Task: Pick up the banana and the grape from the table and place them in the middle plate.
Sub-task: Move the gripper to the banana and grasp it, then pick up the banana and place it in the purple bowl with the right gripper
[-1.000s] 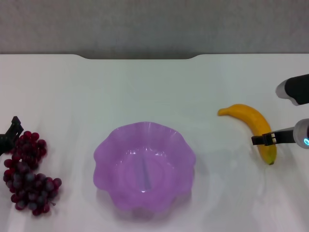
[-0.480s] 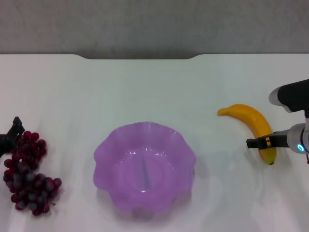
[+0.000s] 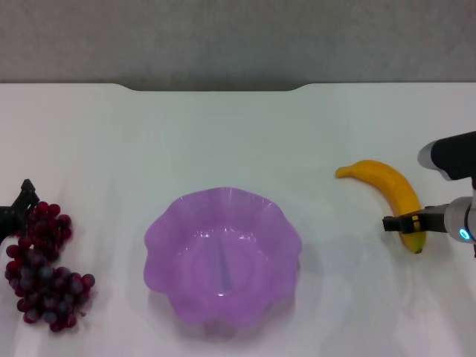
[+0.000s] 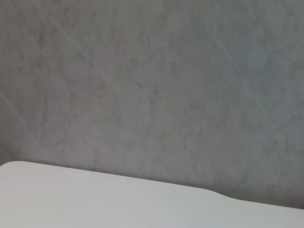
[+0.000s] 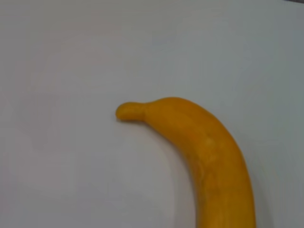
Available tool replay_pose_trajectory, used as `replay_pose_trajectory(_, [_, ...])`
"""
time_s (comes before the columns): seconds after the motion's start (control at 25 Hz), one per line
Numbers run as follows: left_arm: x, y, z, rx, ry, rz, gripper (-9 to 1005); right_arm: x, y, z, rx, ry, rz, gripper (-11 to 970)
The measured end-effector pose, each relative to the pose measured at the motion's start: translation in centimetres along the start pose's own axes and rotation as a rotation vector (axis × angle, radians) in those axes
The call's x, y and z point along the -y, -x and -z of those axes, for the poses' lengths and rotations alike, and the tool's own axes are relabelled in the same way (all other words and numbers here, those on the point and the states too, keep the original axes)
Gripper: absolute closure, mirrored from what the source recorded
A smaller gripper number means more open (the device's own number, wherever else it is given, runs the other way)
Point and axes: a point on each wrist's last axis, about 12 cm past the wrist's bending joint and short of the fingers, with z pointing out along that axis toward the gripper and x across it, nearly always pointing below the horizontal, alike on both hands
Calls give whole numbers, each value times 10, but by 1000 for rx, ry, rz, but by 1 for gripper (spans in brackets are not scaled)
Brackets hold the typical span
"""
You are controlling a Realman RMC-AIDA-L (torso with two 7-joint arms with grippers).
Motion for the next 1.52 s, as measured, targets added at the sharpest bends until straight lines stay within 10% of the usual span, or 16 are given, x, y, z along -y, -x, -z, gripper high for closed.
replay_pose_trajectory(0.52, [0, 0, 0, 0, 0, -1, 110, -1, -1, -1, 19, -9, 18, 76])
replay_pose_trajectory(1.04, [-2, -1, 1, -6, 5, -5, 110, -4, -1, 3, 53, 4, 22, 450])
replay_pose_trajectory(1.36, [-6, -3, 3, -15, 17, -5, 110, -12, 17, 52, 301, 42, 51, 460])
replay_pose_trajectory(1.52, [-5, -2, 2, -14, 15, -7, 110, -40, 32, 64, 350, 108, 128, 452])
